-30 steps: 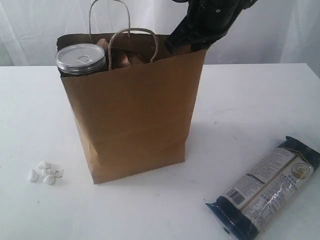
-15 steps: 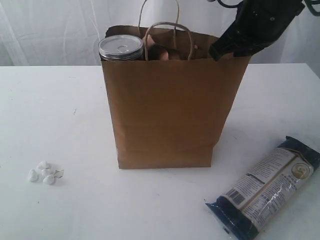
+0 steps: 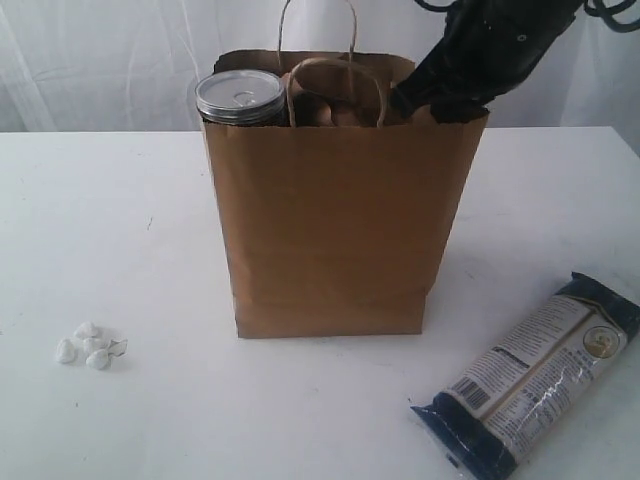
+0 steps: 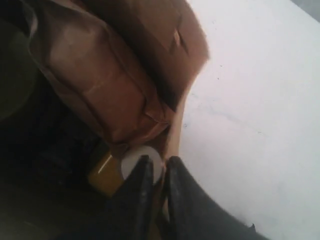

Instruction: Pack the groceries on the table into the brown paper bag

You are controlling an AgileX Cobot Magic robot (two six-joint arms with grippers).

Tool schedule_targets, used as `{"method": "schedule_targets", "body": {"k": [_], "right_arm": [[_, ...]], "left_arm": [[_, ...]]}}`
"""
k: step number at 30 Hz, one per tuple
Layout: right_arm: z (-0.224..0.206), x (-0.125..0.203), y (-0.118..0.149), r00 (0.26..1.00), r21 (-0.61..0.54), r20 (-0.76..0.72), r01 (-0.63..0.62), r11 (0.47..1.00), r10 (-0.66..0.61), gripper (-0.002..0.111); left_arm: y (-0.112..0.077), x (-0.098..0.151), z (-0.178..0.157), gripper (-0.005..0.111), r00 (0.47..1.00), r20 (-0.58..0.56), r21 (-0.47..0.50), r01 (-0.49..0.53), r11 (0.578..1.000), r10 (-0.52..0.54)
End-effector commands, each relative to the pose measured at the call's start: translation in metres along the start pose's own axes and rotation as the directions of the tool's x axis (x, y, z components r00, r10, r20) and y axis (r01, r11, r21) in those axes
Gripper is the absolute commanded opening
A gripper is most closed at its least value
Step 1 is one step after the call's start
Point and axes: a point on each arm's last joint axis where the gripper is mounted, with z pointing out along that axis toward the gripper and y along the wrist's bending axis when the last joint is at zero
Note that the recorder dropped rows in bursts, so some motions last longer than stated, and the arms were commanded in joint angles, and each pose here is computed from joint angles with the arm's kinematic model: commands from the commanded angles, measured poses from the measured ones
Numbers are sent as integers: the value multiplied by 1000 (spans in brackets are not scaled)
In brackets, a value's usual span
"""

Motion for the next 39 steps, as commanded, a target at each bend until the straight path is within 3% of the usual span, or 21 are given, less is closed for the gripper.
{"method": "schedule_targets", "body": {"k": [1, 4, 6, 19, 27, 29, 36, 39], "right_arm": [[-6, -3, 2, 999, -1, 46, 13, 1000, -12, 30], [-10, -3, 2, 998, -1, 59, -8, 1000, 8, 49], [-15, -4, 2, 997, 4, 80, -11, 1000, 11, 54], [-89, 4, -4, 961, 89, 276, -41, 995, 15, 54], [-142, 36, -4, 926, 155, 375, -100, 983, 36, 54], [-152, 53, -2, 913, 167, 407, -116, 979, 38, 48], [-176, 131, 15, 844, 155, 531, -185, 970, 77, 7], [-175, 166, 24, 818, 137, 566, -212, 968, 100, 0]], "left_arm": [[0, 1, 0, 0, 1000, -3, 4, 2, 1000, -2], [0, 1, 0, 0, 1000, -3, 4, 2, 1000, -2], [0, 1, 0, 0, 1000, -3, 4, 2, 1000, -2], [0, 1, 0, 0, 1000, -3, 4, 2, 1000, -2], [0, 1, 0, 0, 1000, -3, 4, 2, 1000, -2], [0, 1, 0, 0, 1000, -3, 4, 2, 1000, -2], [0, 1, 0, 0, 1000, -3, 4, 2, 1000, -2], [0, 1, 0, 0, 1000, -3, 4, 2, 1000, -2]]}}
